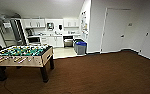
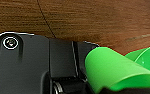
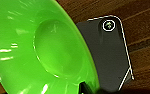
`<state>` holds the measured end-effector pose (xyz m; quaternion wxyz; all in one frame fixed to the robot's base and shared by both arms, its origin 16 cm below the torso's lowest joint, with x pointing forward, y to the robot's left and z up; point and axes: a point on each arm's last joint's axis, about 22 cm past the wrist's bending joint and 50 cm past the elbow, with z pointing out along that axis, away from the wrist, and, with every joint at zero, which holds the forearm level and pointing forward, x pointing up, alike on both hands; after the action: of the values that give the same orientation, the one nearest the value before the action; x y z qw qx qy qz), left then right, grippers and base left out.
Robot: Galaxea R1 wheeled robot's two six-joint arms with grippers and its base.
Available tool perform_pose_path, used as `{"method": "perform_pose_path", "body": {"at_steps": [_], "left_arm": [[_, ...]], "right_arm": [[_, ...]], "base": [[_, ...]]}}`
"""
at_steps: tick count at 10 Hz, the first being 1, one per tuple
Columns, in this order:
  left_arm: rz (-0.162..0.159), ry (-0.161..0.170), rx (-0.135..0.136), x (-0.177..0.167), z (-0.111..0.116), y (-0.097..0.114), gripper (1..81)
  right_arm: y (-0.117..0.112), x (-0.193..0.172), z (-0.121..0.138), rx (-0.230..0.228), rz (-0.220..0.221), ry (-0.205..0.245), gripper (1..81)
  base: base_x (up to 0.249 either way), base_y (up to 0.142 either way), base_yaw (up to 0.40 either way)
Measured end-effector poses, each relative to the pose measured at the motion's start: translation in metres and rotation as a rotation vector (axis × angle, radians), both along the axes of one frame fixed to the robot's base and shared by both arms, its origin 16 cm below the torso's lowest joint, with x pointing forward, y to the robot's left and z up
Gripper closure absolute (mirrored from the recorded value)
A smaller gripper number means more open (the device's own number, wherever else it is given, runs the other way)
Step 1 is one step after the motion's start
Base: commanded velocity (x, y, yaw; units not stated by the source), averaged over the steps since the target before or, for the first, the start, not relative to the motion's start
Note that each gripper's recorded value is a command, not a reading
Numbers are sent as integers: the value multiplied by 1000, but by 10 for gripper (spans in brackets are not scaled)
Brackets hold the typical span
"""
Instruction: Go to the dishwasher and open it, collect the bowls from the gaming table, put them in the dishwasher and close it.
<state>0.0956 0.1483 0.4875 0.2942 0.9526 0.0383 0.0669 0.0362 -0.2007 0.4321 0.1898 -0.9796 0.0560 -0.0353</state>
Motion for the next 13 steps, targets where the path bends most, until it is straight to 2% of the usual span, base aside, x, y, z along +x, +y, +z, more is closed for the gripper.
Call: {"method": "perform_pose_path", "body": {"at_steps": [10, 11, 13], "left_arm": [[1, -2, 0, 1, 0, 0, 811], [3, -6, -6, 3, 1, -3, 811], [13, -13, 2, 1, 0, 5, 811]], "right_arm": [[0, 1, 0, 0, 0, -1, 811], [-2, 1, 0, -2, 1, 0, 811], [2, 1, 0, 3, 0, -2, 811]], "base": [[118, 0, 0], [134, 0, 0], [134, 0, 0]]}}
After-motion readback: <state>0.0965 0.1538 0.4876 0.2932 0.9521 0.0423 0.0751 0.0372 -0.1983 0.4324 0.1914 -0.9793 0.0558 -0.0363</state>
